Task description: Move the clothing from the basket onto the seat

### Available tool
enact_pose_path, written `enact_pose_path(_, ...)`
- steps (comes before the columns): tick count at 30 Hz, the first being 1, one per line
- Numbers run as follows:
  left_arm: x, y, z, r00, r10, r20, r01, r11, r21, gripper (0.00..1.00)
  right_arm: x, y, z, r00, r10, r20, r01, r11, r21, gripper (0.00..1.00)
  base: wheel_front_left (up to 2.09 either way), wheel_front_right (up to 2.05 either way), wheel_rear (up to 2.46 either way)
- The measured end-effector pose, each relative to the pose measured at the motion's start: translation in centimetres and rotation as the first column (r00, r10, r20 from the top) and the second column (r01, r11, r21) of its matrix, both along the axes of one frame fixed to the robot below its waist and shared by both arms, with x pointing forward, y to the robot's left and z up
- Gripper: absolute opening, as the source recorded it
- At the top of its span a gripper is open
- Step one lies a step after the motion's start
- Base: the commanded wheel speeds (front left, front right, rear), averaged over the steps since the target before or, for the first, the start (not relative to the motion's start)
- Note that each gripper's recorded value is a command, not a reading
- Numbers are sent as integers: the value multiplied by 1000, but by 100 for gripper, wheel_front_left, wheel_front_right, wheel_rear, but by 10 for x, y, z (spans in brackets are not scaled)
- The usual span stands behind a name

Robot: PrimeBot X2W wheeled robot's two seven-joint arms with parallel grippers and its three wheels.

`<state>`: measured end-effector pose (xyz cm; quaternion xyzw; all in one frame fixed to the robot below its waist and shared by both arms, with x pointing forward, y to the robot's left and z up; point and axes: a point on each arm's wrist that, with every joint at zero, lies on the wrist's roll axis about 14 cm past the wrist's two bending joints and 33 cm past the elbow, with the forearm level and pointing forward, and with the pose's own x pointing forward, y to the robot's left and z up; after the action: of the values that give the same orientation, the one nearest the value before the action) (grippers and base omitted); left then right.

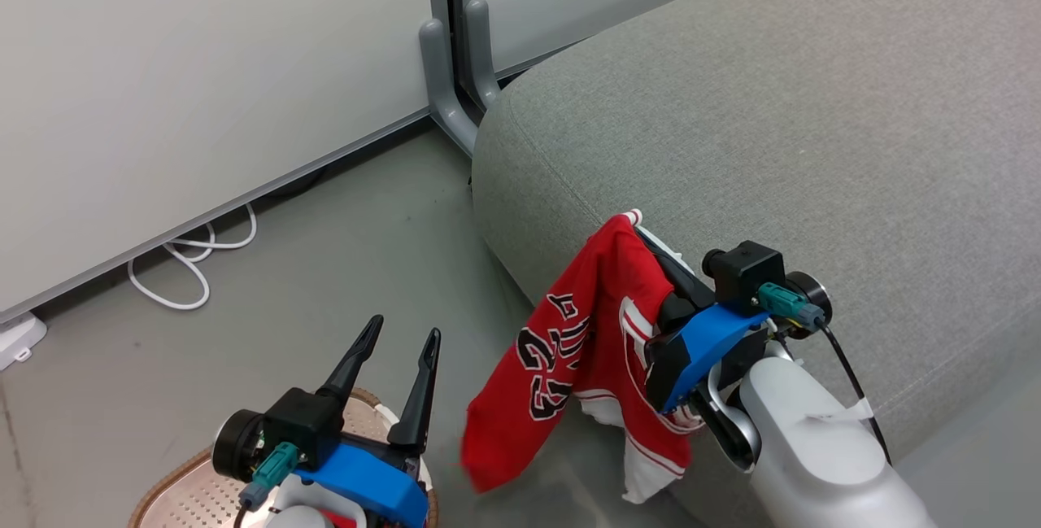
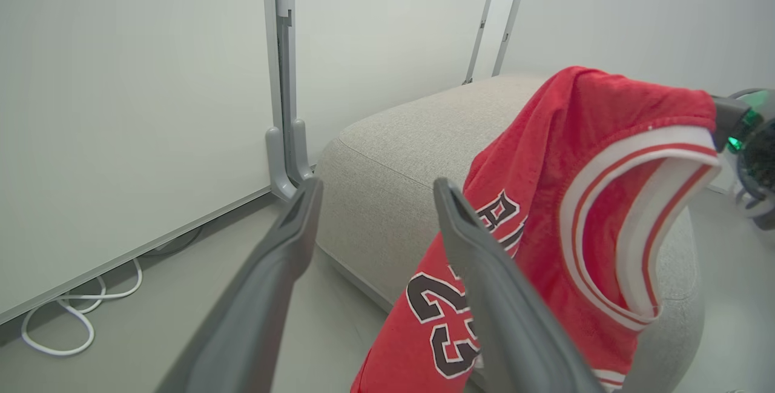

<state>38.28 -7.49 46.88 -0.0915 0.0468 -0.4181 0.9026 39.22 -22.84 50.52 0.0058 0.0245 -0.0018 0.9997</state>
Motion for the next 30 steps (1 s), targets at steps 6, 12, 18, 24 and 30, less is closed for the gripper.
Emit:
enact_pose_path(6, 5, 5, -2, 1000, 15, -4, -15, 1000, 0, 100, 8, -10, 5, 999, -34, 16, 34, 999, 28, 0, 0, 0, 0)
enact_pose_path(12, 23, 8, -5, 1000, 20, 11, -20, 1000, -5, 100, 50, -56, 63, 982, -131, 134, 136, 990, -27, 0, 0, 0, 0)
enact_pose_path(18, 47, 10, -18, 1000, 8, 21, -8, 1000, -3, 100, 89, -126, 139, 939, -242, 243, 279, 951, -131, 0, 0, 0, 0)
enact_pose_path(24, 76, 10, -33, 999, -9, 42, 10, 1000, -12, 100, 104, -199, 197, 865, -380, 329, 453, 872, -184, 0, 0, 0, 0)
enact_pose_path(30, 109, 23, -63, 999, 2, 53, -2, 1000, 2, 100, 130, -232, 161, 842, -469, 267, 522, 832, -185, 0, 0, 0, 0)
